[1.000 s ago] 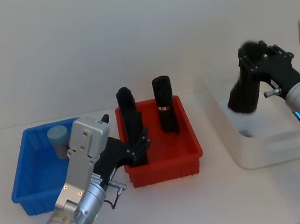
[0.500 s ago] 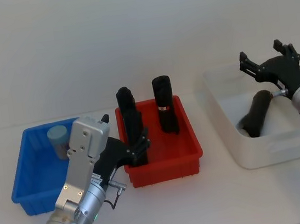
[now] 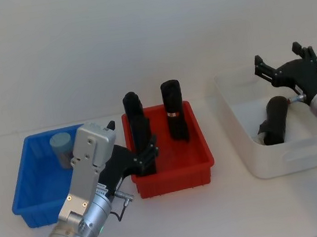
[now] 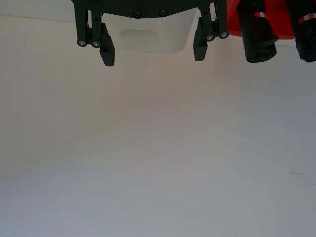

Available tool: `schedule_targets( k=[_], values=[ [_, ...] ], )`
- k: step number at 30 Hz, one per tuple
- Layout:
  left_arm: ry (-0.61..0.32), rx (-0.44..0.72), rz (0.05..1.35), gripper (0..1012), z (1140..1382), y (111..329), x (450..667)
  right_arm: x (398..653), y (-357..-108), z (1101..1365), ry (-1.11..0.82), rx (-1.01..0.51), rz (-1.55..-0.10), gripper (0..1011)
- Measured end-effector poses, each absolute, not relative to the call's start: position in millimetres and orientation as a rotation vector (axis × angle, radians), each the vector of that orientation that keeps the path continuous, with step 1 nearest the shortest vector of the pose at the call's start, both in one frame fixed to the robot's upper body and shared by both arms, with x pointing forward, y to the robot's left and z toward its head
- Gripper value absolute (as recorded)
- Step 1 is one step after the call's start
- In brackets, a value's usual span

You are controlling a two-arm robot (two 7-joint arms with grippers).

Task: Pick the cotton swabs from the blue box and place them into the white box.

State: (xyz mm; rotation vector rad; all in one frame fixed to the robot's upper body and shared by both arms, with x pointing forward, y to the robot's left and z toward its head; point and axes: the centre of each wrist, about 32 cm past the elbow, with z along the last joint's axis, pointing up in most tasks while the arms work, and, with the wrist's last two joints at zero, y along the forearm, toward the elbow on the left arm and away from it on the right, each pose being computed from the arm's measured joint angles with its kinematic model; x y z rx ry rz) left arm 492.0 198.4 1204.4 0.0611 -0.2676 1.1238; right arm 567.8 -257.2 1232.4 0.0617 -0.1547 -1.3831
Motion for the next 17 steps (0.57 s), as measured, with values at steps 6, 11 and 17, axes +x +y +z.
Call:
schedule_targets(
  k=[6,11,17],
  values=[
    [-0.268,0.061,1.124,1003,1204.4,198.4,492.0,567.7,-257.6,1232.3,-0.154,0.061,-1.385,1001],
    [-0.268,0.061,1.124,1003,1204.4,198.4,492.0,567.6,-257.9,1232.4,-0.154,0.06,-1.386,1001],
    [-0.268,0.061,1.124,1003,1204.4,198.4,492.0,567.5,-258.0,1232.3,-0.154,0.06,-1.387,1001]
  ],
)
